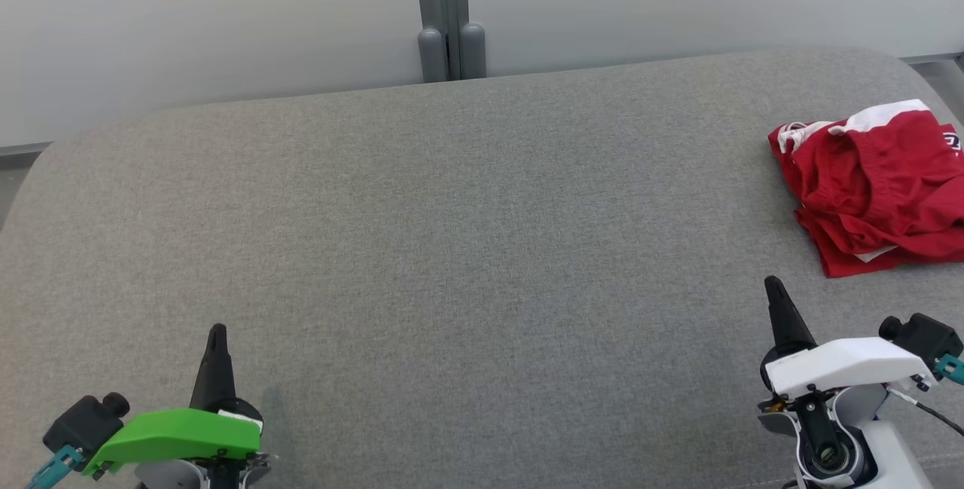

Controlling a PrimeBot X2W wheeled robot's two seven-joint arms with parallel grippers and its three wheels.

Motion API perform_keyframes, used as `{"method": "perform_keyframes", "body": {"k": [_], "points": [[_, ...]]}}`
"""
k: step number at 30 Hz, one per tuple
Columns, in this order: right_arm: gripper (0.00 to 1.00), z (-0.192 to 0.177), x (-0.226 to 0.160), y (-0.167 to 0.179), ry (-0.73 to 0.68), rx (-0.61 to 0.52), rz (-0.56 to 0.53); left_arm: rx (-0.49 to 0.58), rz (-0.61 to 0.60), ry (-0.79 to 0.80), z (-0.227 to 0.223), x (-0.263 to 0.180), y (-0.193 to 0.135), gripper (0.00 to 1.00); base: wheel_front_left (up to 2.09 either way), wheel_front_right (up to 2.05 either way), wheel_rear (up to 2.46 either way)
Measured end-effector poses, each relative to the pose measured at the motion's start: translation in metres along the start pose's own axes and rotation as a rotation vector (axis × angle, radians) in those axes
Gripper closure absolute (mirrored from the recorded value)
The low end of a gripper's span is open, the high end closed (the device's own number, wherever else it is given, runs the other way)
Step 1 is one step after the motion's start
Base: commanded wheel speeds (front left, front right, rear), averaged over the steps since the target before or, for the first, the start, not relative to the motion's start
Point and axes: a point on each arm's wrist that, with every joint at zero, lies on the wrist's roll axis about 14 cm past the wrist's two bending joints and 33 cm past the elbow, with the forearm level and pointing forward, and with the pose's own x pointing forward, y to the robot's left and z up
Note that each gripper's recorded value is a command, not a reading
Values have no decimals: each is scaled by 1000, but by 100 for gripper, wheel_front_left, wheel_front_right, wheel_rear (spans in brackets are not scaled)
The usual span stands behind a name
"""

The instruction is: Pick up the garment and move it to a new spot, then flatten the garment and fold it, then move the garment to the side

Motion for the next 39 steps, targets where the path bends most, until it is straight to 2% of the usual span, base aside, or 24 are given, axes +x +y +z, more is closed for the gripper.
{"method": "perform_keyframes", "body": {"k": [21, 39], "points": [[100, 5, -1, 4, -2, 225, 11, -227, -19, -4, 9, 2, -5, 100, 0, 0, 0], [100, 10, -1, 10, -8, 387, 36, -381, -43, -7, 17, 3, -9, 100, 0, 0, 0]]}}
